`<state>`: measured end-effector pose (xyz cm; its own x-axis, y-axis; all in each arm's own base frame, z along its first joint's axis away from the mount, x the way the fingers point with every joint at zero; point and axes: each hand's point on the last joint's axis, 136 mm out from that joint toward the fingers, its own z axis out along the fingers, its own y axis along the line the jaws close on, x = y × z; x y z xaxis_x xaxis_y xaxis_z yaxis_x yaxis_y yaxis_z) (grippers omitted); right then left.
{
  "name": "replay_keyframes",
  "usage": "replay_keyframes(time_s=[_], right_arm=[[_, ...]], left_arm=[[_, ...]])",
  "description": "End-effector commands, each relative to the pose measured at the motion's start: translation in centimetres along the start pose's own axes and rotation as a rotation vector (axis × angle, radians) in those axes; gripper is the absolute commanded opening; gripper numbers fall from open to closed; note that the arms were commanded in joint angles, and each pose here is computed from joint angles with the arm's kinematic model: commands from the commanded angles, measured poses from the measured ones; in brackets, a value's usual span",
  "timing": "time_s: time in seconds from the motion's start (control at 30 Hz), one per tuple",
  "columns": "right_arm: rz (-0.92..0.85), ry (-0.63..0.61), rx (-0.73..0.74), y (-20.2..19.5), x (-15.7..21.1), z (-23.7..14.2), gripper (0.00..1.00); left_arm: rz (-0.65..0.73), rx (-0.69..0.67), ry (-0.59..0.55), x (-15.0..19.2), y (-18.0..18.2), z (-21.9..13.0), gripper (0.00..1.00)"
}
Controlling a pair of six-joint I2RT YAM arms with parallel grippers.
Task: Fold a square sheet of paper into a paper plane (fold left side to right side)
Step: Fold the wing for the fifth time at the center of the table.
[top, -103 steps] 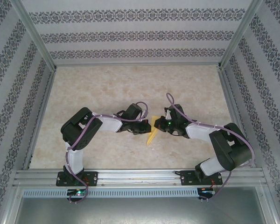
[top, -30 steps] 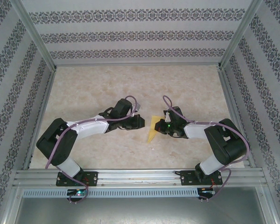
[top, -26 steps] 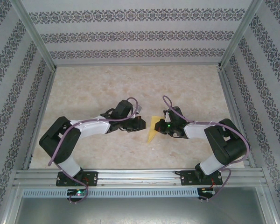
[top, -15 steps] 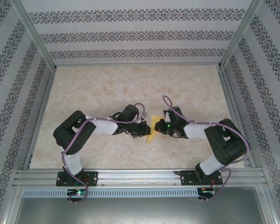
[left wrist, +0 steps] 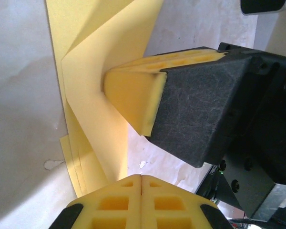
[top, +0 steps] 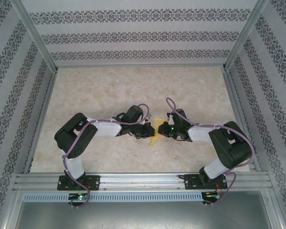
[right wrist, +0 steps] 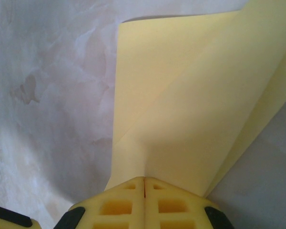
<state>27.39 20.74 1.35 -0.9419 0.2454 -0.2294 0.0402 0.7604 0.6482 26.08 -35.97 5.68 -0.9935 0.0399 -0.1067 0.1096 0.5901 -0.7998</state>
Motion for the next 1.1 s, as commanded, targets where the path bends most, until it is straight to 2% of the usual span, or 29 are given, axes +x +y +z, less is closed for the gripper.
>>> replay_keyframes(time_s=[0.0,1.07], right_arm=[[0.046,0.128,0.159,-4.2,4.0,0.4,0.0],[0.044,0.136,0.164,-4.3,4.2,0.5,0.0]], left_arm=[[0.044,0.037,0.004,-0.2,-2.0,-0.4,0.05],[-0.021,-0.018,0.093,2.4,1.6,2.7,0.05]])
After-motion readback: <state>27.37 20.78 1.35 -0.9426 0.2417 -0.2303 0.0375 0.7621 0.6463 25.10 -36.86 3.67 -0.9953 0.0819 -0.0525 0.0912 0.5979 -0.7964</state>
